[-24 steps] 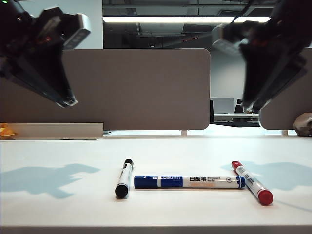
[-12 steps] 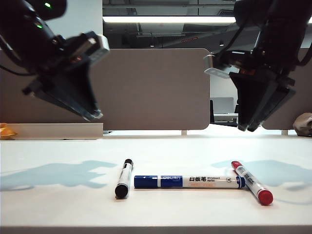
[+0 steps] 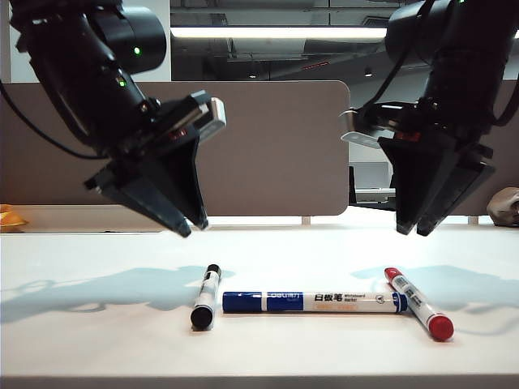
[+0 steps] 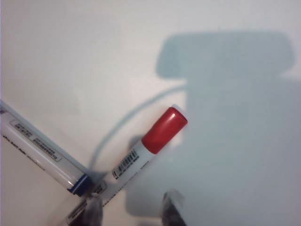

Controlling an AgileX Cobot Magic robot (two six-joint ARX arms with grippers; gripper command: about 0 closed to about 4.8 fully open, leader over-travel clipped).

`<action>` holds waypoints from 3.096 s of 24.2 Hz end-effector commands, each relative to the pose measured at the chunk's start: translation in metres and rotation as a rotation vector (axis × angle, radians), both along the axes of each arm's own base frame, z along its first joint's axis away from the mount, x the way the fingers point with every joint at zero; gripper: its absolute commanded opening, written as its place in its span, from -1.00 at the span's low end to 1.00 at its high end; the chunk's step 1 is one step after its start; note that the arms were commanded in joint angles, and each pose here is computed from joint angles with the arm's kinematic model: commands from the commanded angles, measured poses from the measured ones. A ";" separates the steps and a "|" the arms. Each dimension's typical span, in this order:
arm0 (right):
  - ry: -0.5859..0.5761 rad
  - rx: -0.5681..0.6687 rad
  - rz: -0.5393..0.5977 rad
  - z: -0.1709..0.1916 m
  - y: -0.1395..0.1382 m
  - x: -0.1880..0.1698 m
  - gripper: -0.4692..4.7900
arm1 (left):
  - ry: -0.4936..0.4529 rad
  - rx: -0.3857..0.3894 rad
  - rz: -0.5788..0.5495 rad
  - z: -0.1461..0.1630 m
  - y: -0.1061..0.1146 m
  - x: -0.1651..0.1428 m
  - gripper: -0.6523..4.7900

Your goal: Pick up the markers one by one and line them up horizontally in a straight line on the table.

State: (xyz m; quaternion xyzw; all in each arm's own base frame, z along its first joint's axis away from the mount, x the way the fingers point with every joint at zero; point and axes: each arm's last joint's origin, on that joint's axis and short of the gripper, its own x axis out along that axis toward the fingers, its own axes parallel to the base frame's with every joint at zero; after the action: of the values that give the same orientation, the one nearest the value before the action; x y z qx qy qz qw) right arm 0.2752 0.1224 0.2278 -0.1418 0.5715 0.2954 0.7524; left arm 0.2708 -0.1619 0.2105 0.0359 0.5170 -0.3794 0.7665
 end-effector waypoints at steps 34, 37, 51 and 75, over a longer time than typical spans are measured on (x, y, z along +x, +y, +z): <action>0.186 -0.015 -0.056 -0.054 0.010 0.019 -0.54 | 0.048 0.027 0.138 -0.018 -0.008 0.011 -0.10; 0.197 -0.076 -0.002 -0.055 0.008 0.015 -0.63 | 0.046 0.025 0.138 -0.018 -0.008 0.011 -0.10; 0.273 -0.346 0.091 -0.055 -0.005 0.001 -0.62 | 0.081 0.076 0.089 -0.031 -0.008 0.011 -0.10; 0.265 -0.377 0.499 -0.054 -0.005 -0.004 -0.62 | -0.069 0.161 -0.150 -0.021 -0.003 0.007 -0.10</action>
State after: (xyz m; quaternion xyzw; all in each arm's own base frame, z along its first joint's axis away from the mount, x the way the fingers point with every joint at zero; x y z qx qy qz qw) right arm 0.2696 0.1158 0.1768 -0.3624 0.6697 0.3610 0.5384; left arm 0.2762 -0.1647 0.1829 0.1404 0.5317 -0.3801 0.7437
